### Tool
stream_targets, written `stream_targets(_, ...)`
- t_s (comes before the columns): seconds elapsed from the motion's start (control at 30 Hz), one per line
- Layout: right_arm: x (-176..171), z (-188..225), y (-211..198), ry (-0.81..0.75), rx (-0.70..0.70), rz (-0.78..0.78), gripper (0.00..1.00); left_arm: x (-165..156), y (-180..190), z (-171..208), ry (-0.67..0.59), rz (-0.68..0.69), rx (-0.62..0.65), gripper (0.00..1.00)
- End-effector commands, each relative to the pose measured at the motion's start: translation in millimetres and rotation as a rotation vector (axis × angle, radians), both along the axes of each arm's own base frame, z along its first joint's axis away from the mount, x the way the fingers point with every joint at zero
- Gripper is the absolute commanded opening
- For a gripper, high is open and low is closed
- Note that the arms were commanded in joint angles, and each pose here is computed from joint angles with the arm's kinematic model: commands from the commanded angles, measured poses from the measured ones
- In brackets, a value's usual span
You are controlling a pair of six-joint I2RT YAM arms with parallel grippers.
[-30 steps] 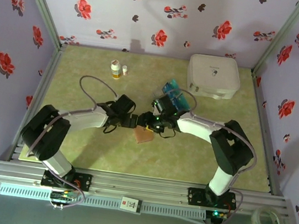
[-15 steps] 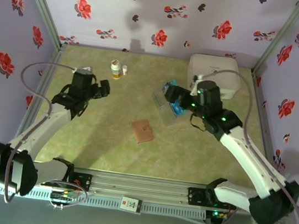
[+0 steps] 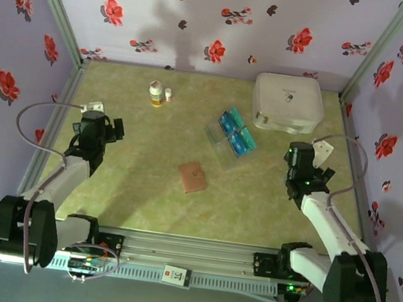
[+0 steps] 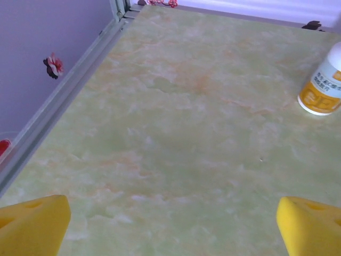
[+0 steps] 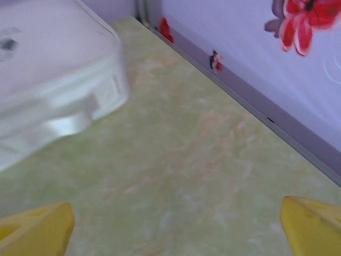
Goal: Put the credit cards into the card holder
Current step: Reset both arms
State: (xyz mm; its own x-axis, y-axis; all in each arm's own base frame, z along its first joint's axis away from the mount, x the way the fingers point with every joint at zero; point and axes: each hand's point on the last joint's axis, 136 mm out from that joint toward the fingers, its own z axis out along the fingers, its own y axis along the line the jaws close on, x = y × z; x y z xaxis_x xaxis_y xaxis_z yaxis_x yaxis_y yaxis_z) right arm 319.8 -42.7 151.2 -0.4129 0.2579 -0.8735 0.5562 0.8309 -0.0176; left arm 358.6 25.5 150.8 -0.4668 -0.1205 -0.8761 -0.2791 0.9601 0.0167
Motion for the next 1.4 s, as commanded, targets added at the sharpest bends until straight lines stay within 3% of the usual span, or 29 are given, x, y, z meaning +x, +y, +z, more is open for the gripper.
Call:
stream_targets(0.0,12,3,-13,-0.058,-0.086,-0.054,0.99,11,11,-1,-0.061,0.013,0.075,1.0)
stream_targets(0.27,41,-24,-6,0.009,-0.25,0.071,0.99,26,10,-31,-0.114,-0.013,0.091,1.0)
stream_targets(0.33,43,-30,-1,-0.069,-0.261,0.127,0.99,30,10,-29,-0.145,-0.032,0.107,1.0)
stream_targets(0.53,55,-43,8,-0.23,-0.134,0.236,0.99,33,6,-52,-0.19,-0.094,0.078,1.0)
stream_targets(0.77,72,-66,8,-0.146,-0.008,0.309,0.99,40,-6,-57,-0.143,-0.17,0.046,1.0)
stream_targets(1.37,71,-63,7,-0.163,-0.017,0.315,0.99,40,-8,-57,-0.14,-0.195,0.066,1.0)
